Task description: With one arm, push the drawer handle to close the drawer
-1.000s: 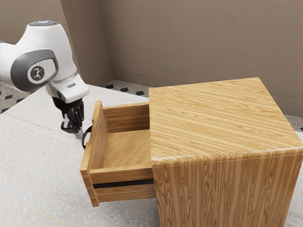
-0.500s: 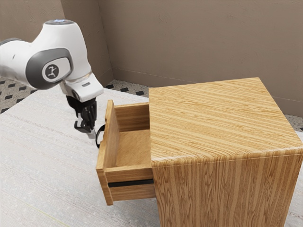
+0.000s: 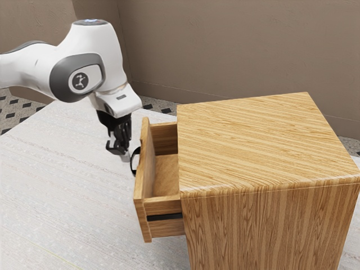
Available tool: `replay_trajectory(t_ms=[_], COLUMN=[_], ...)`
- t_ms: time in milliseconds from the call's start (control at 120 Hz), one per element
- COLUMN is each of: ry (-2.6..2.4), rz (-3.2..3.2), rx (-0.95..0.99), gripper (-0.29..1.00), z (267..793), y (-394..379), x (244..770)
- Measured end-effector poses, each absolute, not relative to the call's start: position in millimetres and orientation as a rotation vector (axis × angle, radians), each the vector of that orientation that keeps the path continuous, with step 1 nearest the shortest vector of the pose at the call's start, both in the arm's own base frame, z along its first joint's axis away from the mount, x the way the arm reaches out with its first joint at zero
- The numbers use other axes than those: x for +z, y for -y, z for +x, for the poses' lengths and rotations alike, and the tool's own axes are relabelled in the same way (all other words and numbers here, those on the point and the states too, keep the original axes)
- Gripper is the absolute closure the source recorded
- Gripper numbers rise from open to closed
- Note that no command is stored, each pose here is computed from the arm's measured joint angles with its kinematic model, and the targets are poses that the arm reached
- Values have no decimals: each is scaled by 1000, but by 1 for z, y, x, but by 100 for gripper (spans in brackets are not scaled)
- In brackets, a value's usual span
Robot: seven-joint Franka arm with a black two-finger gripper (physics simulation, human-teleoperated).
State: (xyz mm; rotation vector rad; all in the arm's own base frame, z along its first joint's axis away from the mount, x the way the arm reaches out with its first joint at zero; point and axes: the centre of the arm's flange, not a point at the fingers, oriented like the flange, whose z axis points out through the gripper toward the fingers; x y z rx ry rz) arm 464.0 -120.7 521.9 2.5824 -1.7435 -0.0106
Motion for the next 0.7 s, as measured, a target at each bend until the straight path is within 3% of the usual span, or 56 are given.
replay_trajectory(t_ms=[700], ry=[1756], rz=[2519], rx=[38], gripper=[79], z=[487], y=[176], x=[518])
